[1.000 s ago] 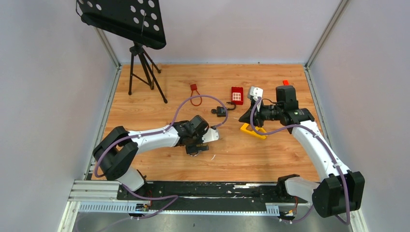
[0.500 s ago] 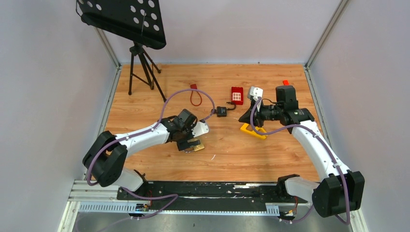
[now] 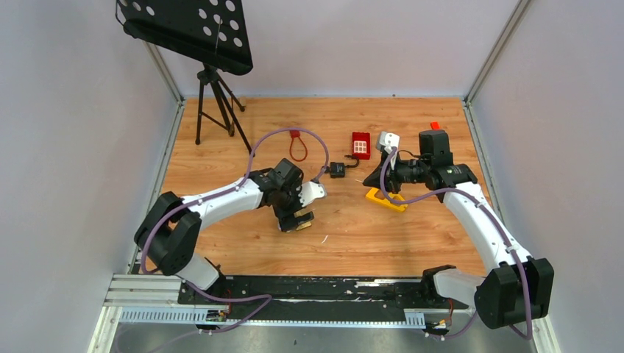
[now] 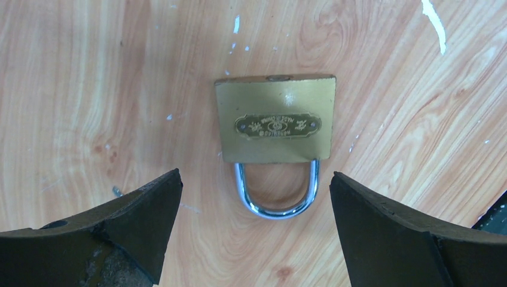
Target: Unlock with the key
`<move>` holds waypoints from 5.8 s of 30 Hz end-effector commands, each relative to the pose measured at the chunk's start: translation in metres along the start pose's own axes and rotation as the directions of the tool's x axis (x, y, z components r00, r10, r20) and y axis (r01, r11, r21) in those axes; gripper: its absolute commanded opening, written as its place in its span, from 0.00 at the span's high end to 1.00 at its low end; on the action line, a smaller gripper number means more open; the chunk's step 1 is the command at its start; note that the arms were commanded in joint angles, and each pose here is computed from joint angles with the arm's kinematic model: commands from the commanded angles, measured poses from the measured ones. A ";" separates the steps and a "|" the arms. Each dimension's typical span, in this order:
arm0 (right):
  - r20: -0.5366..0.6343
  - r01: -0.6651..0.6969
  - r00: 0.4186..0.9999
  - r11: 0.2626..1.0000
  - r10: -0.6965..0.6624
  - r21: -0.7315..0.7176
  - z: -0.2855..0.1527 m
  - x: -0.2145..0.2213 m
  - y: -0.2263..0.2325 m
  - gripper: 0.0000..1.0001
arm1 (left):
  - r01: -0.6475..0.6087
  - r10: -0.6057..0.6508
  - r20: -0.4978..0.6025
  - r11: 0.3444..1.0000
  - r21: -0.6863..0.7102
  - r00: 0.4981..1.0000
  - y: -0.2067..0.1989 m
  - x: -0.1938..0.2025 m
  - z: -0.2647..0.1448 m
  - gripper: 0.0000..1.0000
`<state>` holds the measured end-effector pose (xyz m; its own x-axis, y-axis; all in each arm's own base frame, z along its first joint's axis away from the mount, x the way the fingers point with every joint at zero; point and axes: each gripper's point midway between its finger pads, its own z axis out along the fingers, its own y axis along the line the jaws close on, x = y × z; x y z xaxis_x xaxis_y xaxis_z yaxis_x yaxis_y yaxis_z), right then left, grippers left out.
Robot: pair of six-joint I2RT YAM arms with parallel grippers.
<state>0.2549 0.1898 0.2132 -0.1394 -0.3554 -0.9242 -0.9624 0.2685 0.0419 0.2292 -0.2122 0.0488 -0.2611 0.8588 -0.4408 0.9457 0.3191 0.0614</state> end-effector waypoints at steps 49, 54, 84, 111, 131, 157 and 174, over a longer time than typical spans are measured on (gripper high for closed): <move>0.007 0.019 1.000 1.000 -0.018 -0.022 0.003 -0.001 -0.004 1.00 | -0.109 0.109 -0.080 0.994 0.013 0.991 -0.018 0.008 0.038 0.79; 0.011 0.022 1.000 1.000 -0.022 -0.017 0.003 -0.003 -0.004 1.00 | -0.147 0.147 0.020 0.989 -0.025 0.989 -0.012 -0.017 0.023 1.00; -0.045 0.262 0.964 0.965 -0.262 -0.010 0.012 -0.017 0.023 1.00 | -0.476 0.360 0.632 0.880 0.015 0.686 -0.061 -0.142 -0.102 1.00; -0.200 0.798 0.589 0.603 -0.783 -0.006 0.030 -0.021 0.084 1.00 | -0.529 0.300 0.600 0.811 0.250 0.742 -0.081 -0.136 -0.101 1.00; -0.289 0.952 0.305 0.288 -0.907 0.100 0.042 -0.015 0.088 1.00 | -0.462 0.213 0.522 0.787 0.410 0.826 -0.080 -0.141 -0.096 1.00; -0.206 0.923 0.376 0.384 -0.903 -0.002 0.043 -0.011 0.111 1.00 | -0.454 0.220 0.510 0.799 0.395 0.832 -0.071 -0.141 -0.092 1.00; -0.210 0.922 0.375 0.387 -0.903 -0.019 0.051 -0.010 0.113 1.00 | -0.454 0.209 0.516 0.791 0.411 0.831 -0.075 -0.140 -0.093 1.00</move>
<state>0.1591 0.2595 0.1815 0.7630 -0.5844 -0.2762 -0.5168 -0.2950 -0.8037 0.1751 -0.3057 0.1556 0.0379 0.6653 -0.7456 0.9505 -0.2542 -0.1785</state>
